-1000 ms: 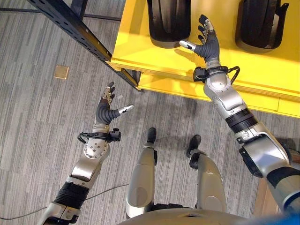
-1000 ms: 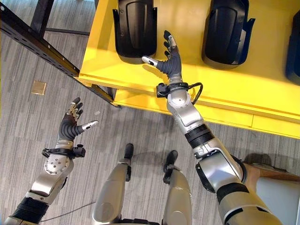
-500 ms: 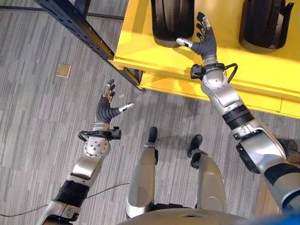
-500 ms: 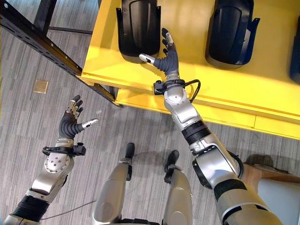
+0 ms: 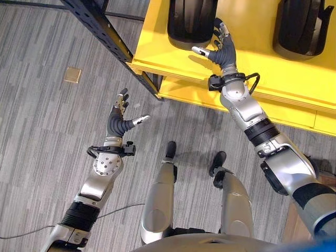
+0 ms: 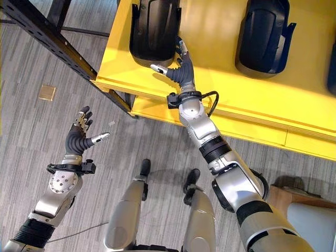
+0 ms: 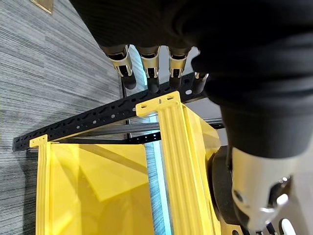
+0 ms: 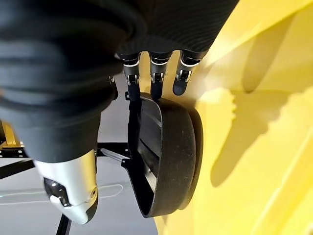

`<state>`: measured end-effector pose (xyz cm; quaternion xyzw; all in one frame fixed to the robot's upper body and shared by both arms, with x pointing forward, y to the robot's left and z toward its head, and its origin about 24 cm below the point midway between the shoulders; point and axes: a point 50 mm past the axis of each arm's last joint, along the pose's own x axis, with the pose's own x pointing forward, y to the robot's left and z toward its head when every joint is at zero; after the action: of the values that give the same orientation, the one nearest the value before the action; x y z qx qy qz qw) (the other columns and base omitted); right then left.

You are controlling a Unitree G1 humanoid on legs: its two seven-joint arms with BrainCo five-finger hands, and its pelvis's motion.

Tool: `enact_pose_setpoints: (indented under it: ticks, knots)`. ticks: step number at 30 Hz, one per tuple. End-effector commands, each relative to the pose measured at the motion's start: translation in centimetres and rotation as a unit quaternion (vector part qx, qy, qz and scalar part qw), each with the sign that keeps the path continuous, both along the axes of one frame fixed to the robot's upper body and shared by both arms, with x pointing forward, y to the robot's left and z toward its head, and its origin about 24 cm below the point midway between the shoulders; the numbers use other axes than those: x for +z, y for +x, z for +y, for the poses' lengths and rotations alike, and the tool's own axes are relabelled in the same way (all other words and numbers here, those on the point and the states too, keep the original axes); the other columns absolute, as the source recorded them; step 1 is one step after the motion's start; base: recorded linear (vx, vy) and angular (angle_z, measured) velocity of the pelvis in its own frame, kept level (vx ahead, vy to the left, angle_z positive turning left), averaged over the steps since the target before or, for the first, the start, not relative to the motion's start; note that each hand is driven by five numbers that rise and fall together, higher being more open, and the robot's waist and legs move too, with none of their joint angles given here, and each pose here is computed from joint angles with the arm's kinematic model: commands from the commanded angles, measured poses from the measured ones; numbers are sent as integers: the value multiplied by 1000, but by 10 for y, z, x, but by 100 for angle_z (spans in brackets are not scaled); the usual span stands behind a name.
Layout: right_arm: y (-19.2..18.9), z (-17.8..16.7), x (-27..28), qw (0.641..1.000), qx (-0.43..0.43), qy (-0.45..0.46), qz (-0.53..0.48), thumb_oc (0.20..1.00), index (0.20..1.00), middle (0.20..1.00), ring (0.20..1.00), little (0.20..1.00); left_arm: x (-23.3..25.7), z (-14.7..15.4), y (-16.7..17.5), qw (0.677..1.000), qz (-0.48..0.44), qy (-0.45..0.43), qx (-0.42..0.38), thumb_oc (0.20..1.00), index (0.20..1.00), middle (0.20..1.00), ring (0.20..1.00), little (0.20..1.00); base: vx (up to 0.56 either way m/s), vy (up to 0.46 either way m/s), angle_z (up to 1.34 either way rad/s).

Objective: Move parts from the plastic box to the shelf.

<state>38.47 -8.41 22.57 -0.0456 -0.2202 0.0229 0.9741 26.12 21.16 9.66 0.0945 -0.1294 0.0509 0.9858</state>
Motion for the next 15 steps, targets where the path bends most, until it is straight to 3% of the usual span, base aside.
enact_pose_setpoints:
  ticks: [1,15]
  knots:
    - [-2,10,38,998,13,-9,-68,1000,1000,1000,1000,1000,28,0,-13,997,-70,7,-19,1000,1000,1000,1000,1000,0,0,0]
    - [-4,15,41,997,15,-6,-75,1000,1000,1000,1000,1000,28,0,-12,997,-72,12,-15,1000,1000,1000,1000,1000,0,0,0]
